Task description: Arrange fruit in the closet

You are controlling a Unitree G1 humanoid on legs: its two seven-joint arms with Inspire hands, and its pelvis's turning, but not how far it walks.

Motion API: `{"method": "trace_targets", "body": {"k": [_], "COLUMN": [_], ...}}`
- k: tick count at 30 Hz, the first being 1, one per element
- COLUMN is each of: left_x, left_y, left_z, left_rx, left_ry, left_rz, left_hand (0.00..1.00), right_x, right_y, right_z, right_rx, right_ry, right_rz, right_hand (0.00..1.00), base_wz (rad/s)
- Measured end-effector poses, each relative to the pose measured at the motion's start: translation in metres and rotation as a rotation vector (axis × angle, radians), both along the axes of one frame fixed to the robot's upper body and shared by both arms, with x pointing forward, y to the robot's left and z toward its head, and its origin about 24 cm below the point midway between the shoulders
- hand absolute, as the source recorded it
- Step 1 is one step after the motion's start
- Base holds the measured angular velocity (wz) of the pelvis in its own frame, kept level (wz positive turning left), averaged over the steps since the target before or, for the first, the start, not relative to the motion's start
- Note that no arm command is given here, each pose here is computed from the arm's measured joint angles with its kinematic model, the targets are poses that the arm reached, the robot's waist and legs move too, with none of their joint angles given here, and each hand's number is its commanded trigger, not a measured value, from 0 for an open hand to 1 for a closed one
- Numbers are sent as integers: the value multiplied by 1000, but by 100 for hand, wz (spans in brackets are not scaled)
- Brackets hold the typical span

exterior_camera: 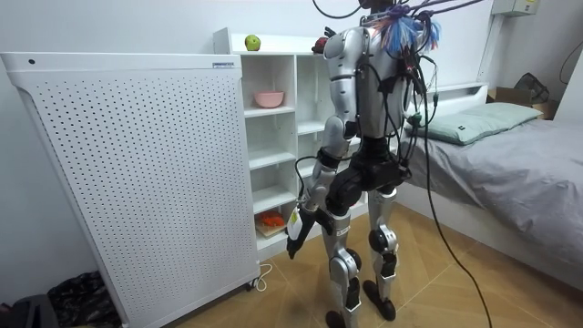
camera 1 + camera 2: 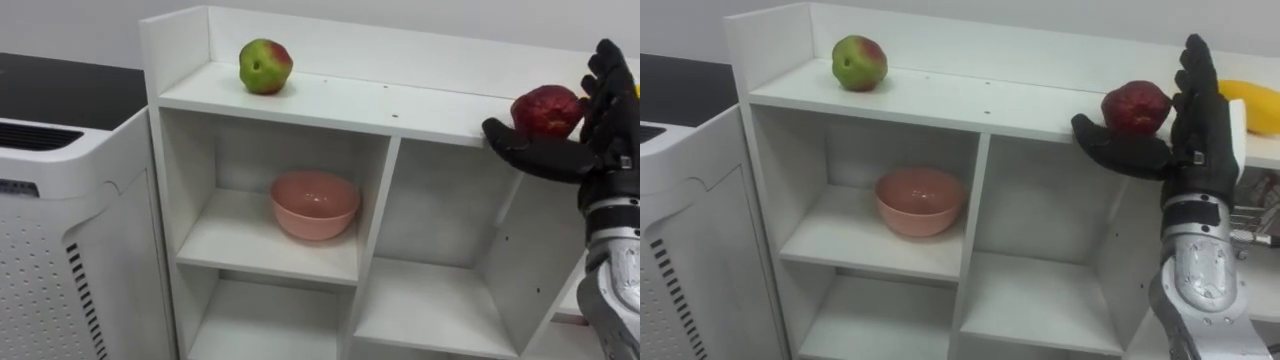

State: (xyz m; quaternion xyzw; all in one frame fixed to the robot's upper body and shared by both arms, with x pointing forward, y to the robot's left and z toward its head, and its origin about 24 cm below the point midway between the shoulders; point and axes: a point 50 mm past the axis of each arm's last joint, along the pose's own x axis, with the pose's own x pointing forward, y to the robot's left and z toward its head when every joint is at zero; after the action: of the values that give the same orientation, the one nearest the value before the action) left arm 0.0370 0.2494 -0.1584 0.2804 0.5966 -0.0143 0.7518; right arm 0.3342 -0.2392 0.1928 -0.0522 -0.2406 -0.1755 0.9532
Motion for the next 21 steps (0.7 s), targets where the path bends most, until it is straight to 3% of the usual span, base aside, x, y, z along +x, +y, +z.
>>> {"method": "trace_targets", "body": {"k": [21], "left_x": [1], "left_y": [1], "left_z": [0], "left_rx": [6], "left_ry": [0], "left_rz": [1], "left_hand": [0], "right_x": [2], "right_y": [-4], "right_z": [3], "right_rx": [-34], "right_ry": [7], "right_rz": [6], "right_hand": [100], "base_wz": [1]}}
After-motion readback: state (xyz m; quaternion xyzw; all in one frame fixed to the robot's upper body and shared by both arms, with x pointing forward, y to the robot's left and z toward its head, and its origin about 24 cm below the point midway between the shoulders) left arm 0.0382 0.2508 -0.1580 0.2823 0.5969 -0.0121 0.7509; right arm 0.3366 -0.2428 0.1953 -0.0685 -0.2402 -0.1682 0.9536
